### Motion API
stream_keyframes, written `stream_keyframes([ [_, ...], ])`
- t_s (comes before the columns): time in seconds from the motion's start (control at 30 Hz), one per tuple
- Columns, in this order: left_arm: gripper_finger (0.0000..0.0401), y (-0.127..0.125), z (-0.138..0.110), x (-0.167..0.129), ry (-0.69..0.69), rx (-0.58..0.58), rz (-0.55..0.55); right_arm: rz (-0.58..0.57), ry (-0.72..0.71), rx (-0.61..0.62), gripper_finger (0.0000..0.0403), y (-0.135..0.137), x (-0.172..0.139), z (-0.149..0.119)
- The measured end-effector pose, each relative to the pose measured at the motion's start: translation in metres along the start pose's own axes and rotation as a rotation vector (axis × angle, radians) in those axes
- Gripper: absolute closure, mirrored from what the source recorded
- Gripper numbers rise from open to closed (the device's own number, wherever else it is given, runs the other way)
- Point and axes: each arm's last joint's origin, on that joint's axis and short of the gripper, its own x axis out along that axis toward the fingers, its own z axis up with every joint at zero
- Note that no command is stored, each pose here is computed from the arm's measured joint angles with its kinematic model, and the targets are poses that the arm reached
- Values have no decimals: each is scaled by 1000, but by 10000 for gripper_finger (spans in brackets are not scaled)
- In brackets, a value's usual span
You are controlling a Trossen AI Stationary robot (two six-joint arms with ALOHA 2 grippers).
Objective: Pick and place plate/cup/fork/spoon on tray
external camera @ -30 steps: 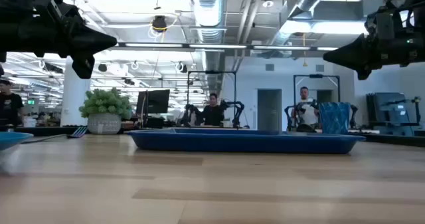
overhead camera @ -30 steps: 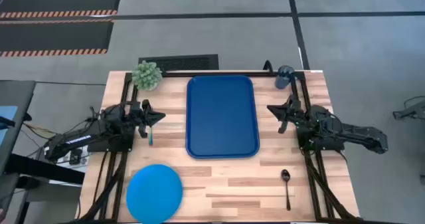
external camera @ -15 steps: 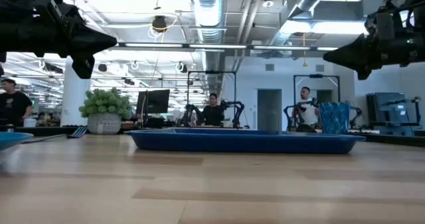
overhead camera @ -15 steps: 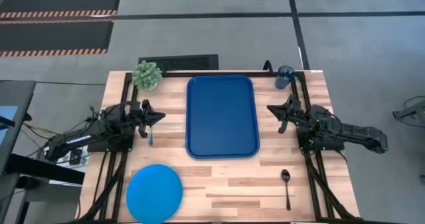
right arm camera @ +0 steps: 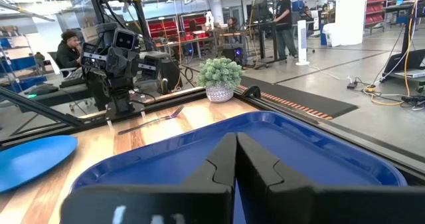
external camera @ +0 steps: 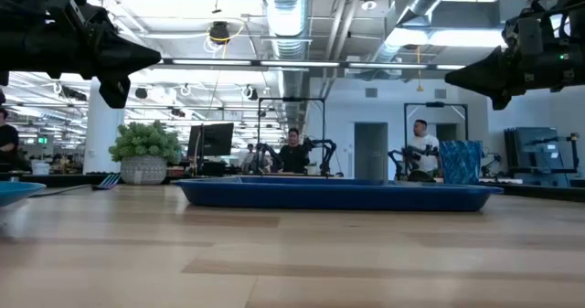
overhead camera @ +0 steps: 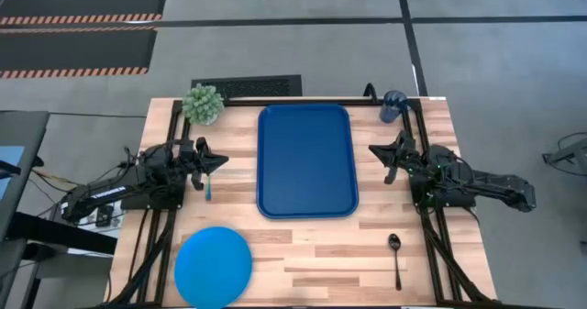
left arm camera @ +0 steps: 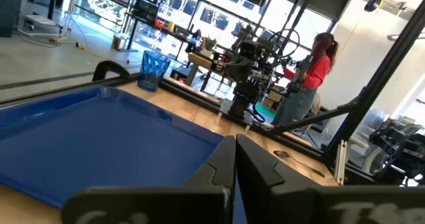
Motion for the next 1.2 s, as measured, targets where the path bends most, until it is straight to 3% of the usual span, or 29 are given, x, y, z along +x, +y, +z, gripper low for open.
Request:
stream_keyframes([
  [0.97, 401, 0, 0, 0, 0, 0, 0, 0, 0, 0, 369, 0, 0, 0],
  [1.2, 401, 0, 0, 0, 0, 0, 0, 15, -112, 15, 369, 2, -1, 11],
])
